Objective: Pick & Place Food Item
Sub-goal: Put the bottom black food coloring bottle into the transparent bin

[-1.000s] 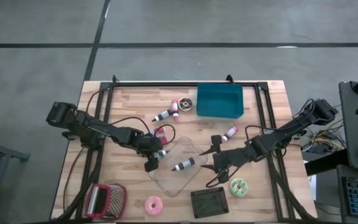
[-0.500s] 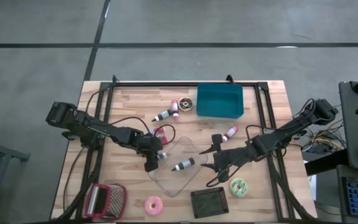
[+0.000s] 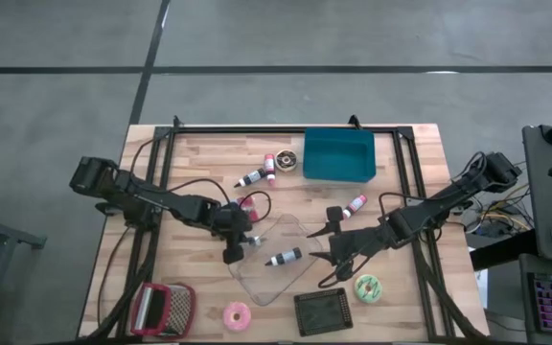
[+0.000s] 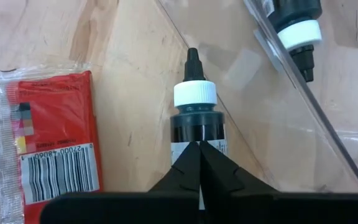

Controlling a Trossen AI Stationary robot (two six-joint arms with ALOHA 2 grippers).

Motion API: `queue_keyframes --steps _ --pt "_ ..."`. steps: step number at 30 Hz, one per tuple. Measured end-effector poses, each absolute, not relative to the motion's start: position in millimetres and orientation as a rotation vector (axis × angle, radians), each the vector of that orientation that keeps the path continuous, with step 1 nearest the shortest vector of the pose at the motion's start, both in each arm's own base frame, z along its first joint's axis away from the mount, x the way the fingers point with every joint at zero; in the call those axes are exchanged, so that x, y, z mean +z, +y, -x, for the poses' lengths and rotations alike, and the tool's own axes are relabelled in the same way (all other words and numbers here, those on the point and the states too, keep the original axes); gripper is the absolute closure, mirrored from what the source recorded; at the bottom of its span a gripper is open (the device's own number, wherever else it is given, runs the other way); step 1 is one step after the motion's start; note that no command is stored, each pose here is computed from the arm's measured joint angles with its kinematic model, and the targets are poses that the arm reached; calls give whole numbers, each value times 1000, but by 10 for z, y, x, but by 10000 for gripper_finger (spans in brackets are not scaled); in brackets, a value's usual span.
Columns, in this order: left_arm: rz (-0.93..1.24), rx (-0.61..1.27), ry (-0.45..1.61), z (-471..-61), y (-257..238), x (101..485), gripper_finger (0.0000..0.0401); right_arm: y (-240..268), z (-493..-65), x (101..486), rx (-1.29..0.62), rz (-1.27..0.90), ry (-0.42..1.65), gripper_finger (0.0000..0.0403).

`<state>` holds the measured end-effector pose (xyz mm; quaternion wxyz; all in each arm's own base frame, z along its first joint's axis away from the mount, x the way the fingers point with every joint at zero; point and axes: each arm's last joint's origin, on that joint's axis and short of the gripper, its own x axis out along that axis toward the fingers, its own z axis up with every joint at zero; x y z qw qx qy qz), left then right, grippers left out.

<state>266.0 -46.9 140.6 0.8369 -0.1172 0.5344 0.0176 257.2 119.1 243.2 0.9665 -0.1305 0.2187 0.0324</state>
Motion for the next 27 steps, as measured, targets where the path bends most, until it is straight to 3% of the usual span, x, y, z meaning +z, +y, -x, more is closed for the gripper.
queue_keyframes --steps 10,13,21,27 --pt "243 17 1125 -2631 -462 1470 378 1191 -2572 2431 65 264 443 195" --pt "224 -4 1129 -2606 -465 1501 340 1191 -2571 2429 65 265 445 195" --pt "207 -41 1122 -2610 -477 1525 195 1190 -2569 2424 65 265 450 195" --pt "251 -108 1134 -2610 -507 1534 157 1188 -2568 2421 65 269 453 195"
